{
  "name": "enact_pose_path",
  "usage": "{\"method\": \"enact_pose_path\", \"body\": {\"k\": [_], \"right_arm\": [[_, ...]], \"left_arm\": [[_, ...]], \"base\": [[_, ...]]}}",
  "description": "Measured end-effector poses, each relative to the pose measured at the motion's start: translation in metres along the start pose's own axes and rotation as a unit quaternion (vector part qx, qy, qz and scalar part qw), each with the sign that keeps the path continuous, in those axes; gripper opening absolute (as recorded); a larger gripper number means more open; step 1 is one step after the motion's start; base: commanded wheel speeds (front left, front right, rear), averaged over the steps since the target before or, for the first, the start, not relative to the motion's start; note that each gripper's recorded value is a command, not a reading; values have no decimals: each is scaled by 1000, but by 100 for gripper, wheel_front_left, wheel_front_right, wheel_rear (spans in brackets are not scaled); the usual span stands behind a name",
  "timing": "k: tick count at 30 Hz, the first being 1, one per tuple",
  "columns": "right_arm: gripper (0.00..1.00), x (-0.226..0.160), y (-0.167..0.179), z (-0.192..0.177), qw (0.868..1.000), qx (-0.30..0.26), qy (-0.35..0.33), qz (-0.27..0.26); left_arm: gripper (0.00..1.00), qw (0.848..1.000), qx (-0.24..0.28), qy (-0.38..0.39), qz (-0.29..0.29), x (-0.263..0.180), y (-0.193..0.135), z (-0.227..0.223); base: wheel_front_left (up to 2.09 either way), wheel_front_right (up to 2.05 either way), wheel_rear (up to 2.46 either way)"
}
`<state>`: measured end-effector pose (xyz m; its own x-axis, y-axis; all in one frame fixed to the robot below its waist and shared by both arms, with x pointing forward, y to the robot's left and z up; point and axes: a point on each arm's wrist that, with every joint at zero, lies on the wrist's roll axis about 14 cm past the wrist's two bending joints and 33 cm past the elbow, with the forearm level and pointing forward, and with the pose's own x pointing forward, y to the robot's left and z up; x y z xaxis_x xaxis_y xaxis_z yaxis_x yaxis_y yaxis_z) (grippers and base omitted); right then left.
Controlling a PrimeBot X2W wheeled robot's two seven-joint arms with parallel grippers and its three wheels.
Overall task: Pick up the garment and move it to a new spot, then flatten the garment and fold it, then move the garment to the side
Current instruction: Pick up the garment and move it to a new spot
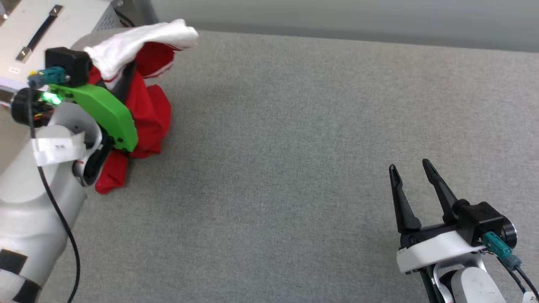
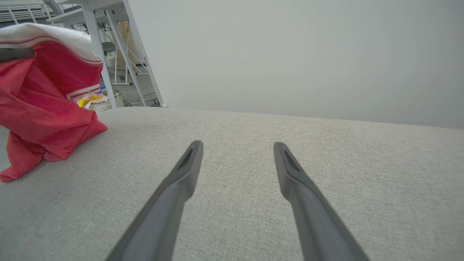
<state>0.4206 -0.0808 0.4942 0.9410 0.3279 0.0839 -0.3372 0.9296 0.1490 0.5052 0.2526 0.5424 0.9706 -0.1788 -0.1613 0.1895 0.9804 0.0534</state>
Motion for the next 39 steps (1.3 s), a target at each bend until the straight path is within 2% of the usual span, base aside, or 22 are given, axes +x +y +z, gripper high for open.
{"method": "enact_pose_path", "body": {"k": [3, 4, 8, 9, 13, 19, 24, 25, 26, 29, 33, 39], "right_arm": [[100, -10, -1, 12, 1000, -1, -13, -6], [100, -17, -2, 19, 1000, -3, -20, -11], [100, -30, -10, 34, 999, -10, -37, -29], [100, -36, -16, 39, 998, -14, -44, -40], [100, -52, -35, 49, 995, -23, -55, -74], [100, -73, -62, 59, 990, -34, -66, -123], [100, -91, -80, 62, 984, -40, -66, -158], [100, -95, -84, 63, 983, -41, -67, -165], [100, -99, -88, 64, 982, -41, -68, -173], [100, -110, -99, 66, 977, -41, -70, -195], [100, -119, -109, 67, 973, -44, -68, -215], [100, -117, -113, 63, 973, -42, -63, -218]], "left_arm": [[0, 999, 0, -17, -34, -5, -32, 12], [0, 998, -3, -28, -57, -8, -56, 19], [0, 992, -14, -49, -112, -9, -117, 33], [0, 989, -24, -52, -140, -8, -148, 35], [0, 979, -27, -50, -197, -9, -216, 33], [0, 967, -52, -42, -246, -7, -293, 27], [0, 960, -38, -2, -279, -9, -346, -3], [95, 958, -20, 9, -286, -11, -353, -13], [100, 955, 1, 20, -297, -13, -360, -24], [100, 940, 45, 40, -335, -24, -380, -47], [100, 918, 56, 24, -392, -44, -410, -47], [100, 901, 41, 1, -432, -65, -425, -38]], "base": [[0, 0, 0], [0, 0, 0], [0, 0, 0], [0, 0, 0], [0, 0, 0], [0, 0, 0], [0, 0, 0], [0, 0, 0], [0, 0, 0], [0, 0, 0], [0, 0, 0], [0, 0, 0]]}}
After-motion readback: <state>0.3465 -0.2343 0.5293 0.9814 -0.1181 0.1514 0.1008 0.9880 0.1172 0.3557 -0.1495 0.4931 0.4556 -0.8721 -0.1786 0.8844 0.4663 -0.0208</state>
